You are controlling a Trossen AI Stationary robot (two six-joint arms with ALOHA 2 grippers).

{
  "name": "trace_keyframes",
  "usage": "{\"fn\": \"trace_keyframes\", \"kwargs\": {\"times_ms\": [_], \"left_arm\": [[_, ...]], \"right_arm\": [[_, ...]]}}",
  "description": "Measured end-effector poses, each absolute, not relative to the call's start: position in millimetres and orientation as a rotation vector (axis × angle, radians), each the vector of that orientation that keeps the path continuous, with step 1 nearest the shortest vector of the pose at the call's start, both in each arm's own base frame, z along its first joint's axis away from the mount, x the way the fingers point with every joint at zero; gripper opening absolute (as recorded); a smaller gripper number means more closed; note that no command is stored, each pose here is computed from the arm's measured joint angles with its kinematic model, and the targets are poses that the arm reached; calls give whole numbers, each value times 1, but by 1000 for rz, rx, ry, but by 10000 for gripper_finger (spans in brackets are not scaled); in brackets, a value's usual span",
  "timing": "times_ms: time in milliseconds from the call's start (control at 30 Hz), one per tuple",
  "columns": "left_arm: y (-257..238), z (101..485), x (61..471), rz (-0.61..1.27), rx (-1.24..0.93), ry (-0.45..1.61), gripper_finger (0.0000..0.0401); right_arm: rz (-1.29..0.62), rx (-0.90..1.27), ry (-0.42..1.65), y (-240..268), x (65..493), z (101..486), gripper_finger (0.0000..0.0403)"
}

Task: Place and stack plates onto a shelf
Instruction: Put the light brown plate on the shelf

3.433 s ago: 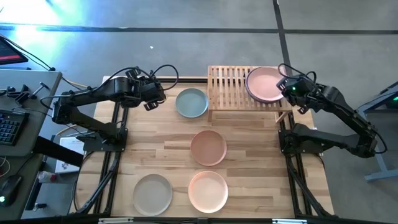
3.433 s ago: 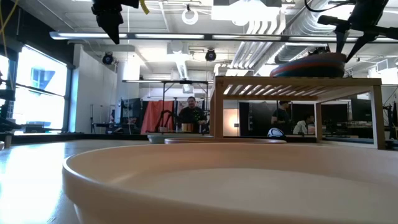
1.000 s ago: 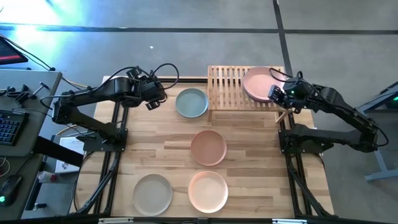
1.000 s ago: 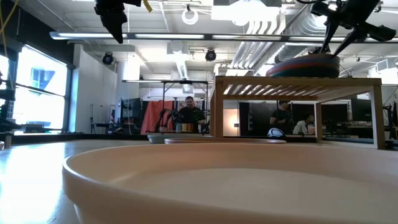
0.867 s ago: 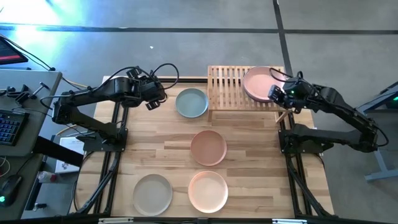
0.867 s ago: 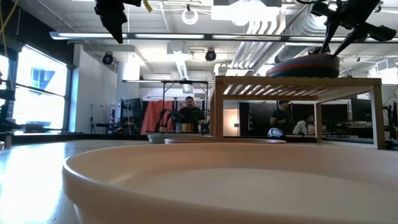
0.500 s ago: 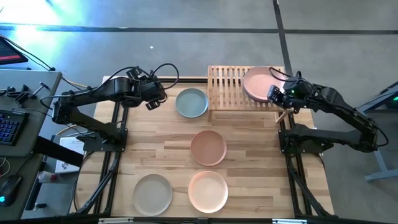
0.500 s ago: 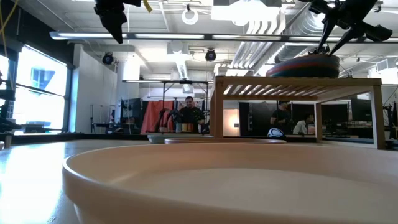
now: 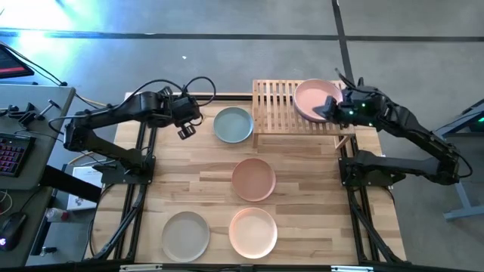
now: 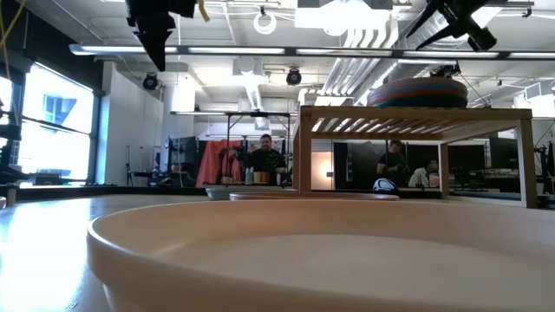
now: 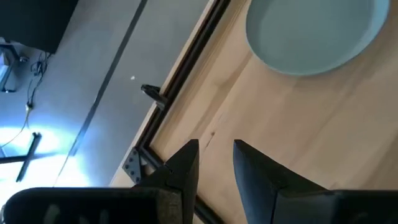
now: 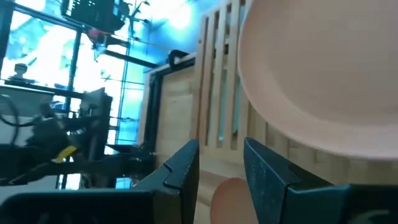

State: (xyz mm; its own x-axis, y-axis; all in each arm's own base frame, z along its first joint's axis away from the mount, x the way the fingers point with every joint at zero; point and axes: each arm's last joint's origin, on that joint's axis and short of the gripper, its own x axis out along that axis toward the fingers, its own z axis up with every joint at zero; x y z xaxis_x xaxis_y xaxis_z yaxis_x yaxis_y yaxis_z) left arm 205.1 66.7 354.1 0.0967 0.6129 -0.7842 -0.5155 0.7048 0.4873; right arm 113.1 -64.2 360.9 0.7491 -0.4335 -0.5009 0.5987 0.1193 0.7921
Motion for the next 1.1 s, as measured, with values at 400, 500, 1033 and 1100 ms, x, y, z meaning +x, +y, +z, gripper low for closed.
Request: {"fn": "trace_keyframes", "kwargs": {"times_ms": [400,500,1033,1100], "left_arm": [[74,335,202,783,31,1303,90],[73,331,203,765,16,1307,90],[69,321,206,671,-165,1302,90],[68,321,206,670,-227,1290,90]], "right_arm": [[-410,1106,-44,-54,134,393,105],[-293,1056,-63,-45,148,400,105],[-127,892,311,12,227,357,105],[-100,859,354,18,234,351,105]]}}
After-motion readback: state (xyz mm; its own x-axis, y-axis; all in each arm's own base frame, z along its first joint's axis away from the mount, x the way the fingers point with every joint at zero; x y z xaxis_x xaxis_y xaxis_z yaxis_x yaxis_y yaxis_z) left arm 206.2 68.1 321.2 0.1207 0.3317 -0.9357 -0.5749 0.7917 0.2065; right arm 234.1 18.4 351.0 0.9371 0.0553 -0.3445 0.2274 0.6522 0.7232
